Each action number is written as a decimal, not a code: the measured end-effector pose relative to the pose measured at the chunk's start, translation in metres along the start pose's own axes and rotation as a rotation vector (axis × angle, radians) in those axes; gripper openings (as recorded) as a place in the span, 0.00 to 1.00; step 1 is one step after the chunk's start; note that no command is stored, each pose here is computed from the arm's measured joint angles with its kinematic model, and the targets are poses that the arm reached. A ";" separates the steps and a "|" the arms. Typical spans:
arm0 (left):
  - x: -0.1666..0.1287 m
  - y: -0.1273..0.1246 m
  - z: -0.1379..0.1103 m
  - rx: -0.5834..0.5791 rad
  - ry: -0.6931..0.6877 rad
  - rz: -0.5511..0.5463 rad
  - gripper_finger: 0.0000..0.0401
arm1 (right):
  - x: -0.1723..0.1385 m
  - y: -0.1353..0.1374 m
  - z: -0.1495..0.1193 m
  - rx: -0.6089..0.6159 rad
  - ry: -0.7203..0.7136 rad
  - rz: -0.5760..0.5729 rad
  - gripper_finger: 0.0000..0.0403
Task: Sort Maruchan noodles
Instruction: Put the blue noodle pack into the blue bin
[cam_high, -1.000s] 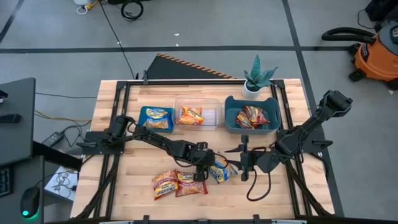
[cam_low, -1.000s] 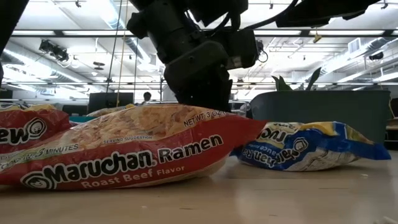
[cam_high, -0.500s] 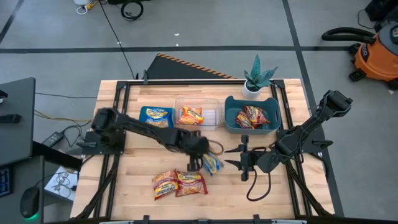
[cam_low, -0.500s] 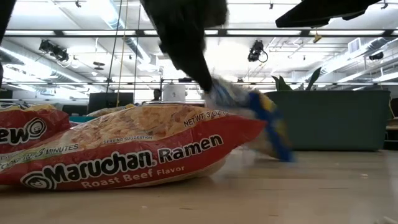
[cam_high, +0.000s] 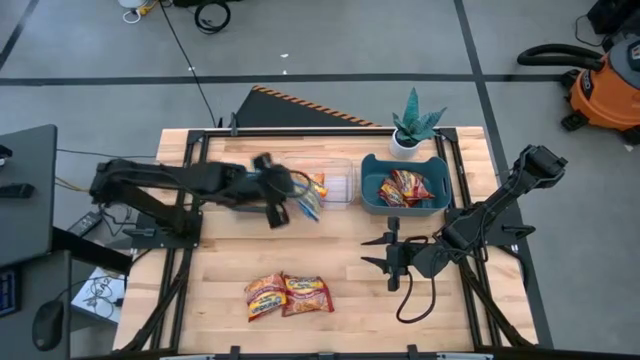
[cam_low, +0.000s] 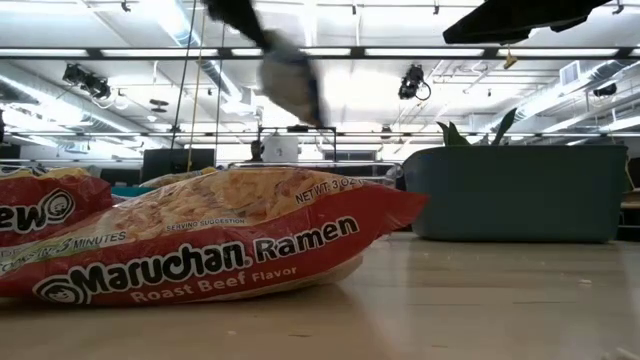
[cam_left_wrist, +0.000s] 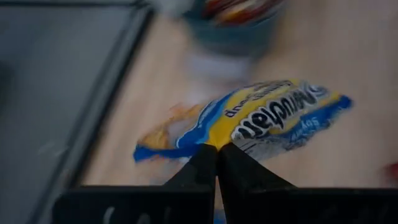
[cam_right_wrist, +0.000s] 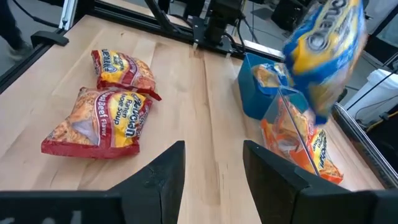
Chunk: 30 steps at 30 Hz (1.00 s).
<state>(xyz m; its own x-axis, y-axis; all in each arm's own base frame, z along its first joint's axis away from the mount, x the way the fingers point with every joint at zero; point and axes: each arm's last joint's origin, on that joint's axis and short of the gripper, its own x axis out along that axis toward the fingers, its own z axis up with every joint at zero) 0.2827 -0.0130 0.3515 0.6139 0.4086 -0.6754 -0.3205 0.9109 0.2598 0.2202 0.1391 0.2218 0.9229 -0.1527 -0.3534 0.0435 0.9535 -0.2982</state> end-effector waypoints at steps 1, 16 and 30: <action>-0.002 0.007 -0.003 -0.001 0.023 0.051 0.03 | 0.000 0.000 0.000 0.001 -0.002 0.001 0.42; 0.002 0.062 -0.029 -0.026 0.302 0.254 0.03 | 0.000 0.001 0.001 0.008 -0.008 0.026 0.42; 0.017 0.070 -0.078 -0.043 0.332 0.290 0.03 | 0.000 0.002 0.001 0.036 -0.006 0.041 0.42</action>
<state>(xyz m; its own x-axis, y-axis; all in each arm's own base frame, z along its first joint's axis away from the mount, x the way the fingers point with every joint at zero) 0.2148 0.0535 0.3045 0.2313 0.5998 -0.7660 -0.4789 0.7556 0.4470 0.2204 0.1408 0.2223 0.9266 -0.1118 -0.3589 0.0193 0.9677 -0.2516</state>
